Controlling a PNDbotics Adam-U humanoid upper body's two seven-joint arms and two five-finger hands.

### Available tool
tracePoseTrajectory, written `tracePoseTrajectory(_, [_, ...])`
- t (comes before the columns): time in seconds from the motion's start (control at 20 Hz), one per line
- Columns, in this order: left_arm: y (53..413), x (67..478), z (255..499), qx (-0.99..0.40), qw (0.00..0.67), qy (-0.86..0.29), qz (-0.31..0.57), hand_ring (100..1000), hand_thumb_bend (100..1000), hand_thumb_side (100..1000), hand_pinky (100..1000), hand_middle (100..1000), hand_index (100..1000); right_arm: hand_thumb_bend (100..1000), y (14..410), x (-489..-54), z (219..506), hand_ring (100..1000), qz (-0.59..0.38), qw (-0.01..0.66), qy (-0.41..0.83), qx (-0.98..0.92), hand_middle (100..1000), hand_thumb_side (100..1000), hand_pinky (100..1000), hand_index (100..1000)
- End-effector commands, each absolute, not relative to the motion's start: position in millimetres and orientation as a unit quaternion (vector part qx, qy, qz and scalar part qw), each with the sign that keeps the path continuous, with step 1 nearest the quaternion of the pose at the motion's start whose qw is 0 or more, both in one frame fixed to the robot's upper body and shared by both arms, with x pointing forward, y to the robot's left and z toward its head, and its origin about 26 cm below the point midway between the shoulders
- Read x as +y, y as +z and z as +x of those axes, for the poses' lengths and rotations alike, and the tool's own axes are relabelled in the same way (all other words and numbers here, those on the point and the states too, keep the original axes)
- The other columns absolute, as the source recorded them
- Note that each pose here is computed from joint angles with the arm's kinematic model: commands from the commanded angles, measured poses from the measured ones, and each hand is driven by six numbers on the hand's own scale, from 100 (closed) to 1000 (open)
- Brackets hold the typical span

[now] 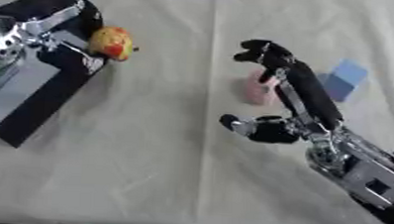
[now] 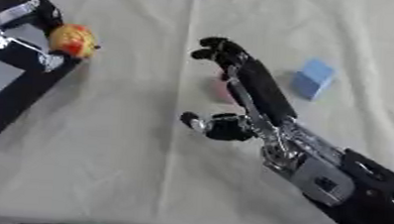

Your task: Pick up the objects with one hand, pass them to the other hand, and then place them into the box on the other side of the table.

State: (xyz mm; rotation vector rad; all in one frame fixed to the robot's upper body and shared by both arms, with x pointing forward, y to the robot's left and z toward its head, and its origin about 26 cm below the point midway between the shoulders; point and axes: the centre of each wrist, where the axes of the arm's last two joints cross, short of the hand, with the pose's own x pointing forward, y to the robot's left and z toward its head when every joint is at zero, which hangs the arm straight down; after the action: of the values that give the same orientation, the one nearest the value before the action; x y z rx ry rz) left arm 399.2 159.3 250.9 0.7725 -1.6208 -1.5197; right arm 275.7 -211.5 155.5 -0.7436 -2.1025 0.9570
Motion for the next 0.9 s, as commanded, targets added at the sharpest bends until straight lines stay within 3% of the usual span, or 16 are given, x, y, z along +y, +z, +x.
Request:
tracePoseTrajectory(0.05, [266, 181, 399, -0.636, 0.388, -0.582, 0.327, 578, 220, 101, 714, 406, 370, 683, 163, -216, 277, 834, -0.299, 0.334, 0.369, -0.814, 842, 100, 522, 788])
tracePoseTrajectory(0.55, [268, 209, 398, -0.643, 0.431, -0.539, 0.333, 572, 131, 104, 730, 402, 368, 683, 163, -215, 277, 831, -0.300, 0.331, 0.367, -0.816, 840, 100, 524, 788])
tracePoseTrajectory(0.9, [276, 225, 395, -0.649, 0.450, -0.507, 0.345, 569, 117, 102, 732, 400, 367, 683, 161, -214, 276, 824, -0.301, 0.332, 0.365, -0.816, 838, 100, 524, 787])
